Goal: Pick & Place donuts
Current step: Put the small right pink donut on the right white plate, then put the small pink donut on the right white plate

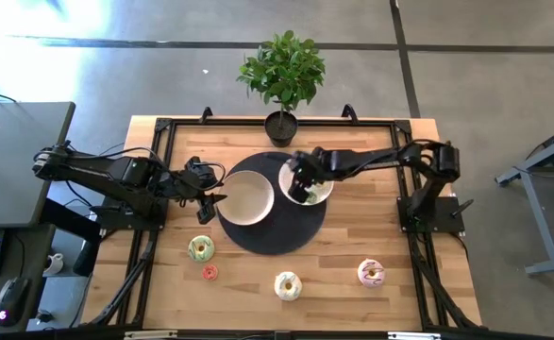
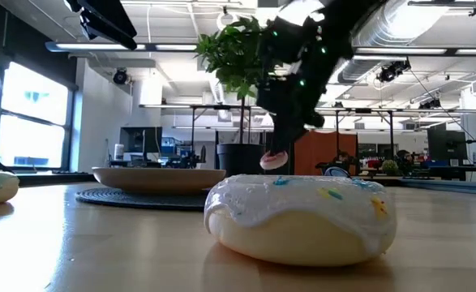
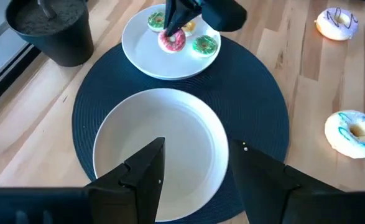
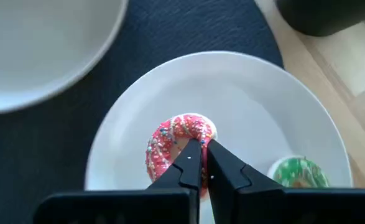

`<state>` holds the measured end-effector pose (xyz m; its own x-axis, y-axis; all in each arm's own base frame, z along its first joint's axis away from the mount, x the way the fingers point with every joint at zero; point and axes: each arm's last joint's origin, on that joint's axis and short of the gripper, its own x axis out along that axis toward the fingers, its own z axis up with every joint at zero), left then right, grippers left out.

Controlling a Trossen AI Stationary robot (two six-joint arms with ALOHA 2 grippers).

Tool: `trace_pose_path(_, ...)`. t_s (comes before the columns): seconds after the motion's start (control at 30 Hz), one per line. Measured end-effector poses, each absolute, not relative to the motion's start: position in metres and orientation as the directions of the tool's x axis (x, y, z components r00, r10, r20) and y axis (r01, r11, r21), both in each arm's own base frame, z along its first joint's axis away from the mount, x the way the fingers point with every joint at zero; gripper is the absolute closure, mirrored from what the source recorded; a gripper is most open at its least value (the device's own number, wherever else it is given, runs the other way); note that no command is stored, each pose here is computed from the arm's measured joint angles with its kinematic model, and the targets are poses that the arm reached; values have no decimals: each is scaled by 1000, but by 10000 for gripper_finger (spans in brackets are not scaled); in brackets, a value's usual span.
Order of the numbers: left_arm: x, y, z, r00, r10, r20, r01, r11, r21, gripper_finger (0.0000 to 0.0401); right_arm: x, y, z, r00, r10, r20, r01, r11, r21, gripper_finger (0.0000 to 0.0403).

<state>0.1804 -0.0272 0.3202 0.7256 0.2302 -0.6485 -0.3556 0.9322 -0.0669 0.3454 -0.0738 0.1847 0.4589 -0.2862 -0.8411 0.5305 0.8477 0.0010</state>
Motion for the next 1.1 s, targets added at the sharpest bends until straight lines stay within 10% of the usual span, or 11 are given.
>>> trace_pose_path(1.1, 180, -27, 320, 724, 252, -642, -371, 927, -55, 222, 317, -135, 153, 546, -358, -757, 542, 840, -6, 305)
